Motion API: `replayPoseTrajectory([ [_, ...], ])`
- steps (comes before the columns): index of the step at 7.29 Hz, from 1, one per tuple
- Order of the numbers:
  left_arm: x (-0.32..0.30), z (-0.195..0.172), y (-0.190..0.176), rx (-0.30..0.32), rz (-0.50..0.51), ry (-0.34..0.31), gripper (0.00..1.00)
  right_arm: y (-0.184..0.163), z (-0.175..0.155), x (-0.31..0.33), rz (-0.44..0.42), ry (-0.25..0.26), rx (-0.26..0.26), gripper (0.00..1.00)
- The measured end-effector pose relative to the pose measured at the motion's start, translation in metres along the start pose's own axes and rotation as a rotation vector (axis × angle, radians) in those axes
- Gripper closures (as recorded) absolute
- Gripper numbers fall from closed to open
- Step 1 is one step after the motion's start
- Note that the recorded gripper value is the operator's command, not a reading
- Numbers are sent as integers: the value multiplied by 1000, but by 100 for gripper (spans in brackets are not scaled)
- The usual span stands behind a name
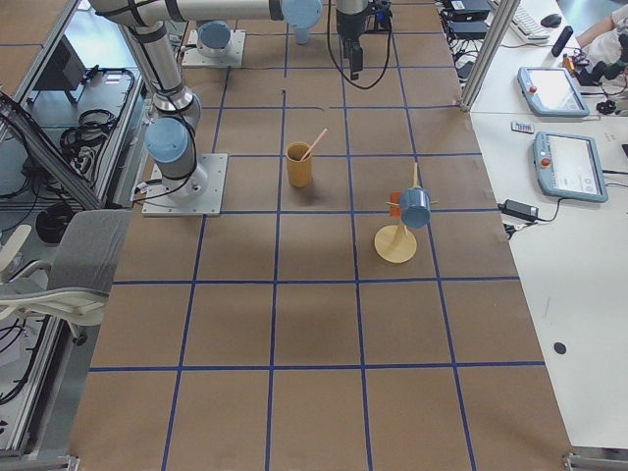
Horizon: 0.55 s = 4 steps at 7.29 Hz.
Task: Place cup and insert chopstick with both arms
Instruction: 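Lower the left gripper onto the light blue cup and grasp it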
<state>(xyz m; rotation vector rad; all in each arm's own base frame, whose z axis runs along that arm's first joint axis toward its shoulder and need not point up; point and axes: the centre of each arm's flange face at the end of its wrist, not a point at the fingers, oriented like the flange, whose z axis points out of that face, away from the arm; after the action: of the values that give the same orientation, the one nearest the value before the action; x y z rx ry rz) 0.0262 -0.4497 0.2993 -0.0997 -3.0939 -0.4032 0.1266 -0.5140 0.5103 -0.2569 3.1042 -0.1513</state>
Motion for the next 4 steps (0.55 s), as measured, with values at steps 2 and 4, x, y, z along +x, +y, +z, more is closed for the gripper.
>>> replayPoseTrajectory([
  [2, 3, 29, 6, -32, -24, 15, 22, 2, 7, 4, -98, 8, -6, 0],
  [4, 5, 49, 7, -25, -31, 14, 100, 4, 11, 4, -101, 11, 0, 0],
])
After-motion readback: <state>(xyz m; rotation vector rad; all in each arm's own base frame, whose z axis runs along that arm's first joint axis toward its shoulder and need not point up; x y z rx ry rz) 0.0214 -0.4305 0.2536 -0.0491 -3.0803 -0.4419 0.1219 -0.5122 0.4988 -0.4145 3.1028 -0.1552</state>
